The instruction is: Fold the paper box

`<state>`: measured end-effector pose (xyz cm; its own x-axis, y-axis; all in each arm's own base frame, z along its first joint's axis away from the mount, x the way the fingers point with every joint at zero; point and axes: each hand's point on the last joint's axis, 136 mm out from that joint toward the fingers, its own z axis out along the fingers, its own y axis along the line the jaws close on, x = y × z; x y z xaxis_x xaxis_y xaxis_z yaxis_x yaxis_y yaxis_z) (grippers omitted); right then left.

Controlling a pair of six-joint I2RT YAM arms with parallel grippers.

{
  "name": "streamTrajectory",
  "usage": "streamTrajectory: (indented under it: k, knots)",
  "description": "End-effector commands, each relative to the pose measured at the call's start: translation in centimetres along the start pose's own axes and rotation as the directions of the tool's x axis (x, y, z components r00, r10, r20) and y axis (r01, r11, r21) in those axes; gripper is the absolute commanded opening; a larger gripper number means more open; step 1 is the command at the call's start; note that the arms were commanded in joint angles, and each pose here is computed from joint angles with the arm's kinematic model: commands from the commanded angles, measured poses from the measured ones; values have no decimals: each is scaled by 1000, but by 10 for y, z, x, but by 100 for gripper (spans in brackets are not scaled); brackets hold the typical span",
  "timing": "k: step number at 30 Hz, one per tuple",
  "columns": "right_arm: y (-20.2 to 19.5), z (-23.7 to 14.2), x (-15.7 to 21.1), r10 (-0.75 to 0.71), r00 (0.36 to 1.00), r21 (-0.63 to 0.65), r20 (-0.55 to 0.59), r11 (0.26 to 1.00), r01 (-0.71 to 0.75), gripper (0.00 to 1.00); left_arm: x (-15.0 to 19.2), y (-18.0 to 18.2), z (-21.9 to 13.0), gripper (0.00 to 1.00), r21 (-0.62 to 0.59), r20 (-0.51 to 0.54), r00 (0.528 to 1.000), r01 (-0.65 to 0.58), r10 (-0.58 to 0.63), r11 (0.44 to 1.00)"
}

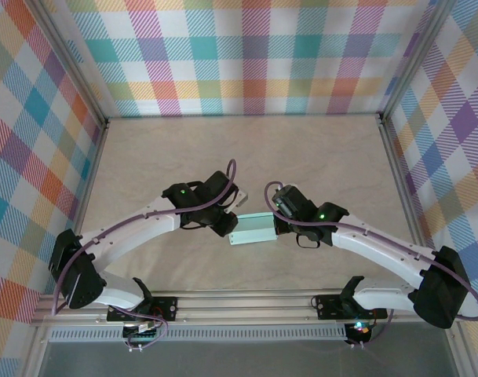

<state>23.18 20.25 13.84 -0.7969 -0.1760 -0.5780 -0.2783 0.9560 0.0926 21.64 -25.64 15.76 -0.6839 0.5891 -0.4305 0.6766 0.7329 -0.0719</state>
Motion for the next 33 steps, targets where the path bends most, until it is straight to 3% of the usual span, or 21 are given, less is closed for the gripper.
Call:
streamTrajectory:
  k: [1,9,13,33]
  knots:
    - [1,-1,4,-5,1000,8,-28,1000,5,0,-3,1,-6,17,-19,4,1000,9,-9,1000]
    - [3,-2,2,-15,1000,-3,-26,1000,15,0,-4,8,3,8,-58,21,999,48,-47,997]
    - [4,-3,1,-14,1000,-7,-25,1000,14,0,-4,9,4,21,-67,31,998,55,-53,996]
    - [7,-1,3,3,1000,-24,-23,1000,-3,0,2,5,13,19,-41,-2,999,38,-38,998]
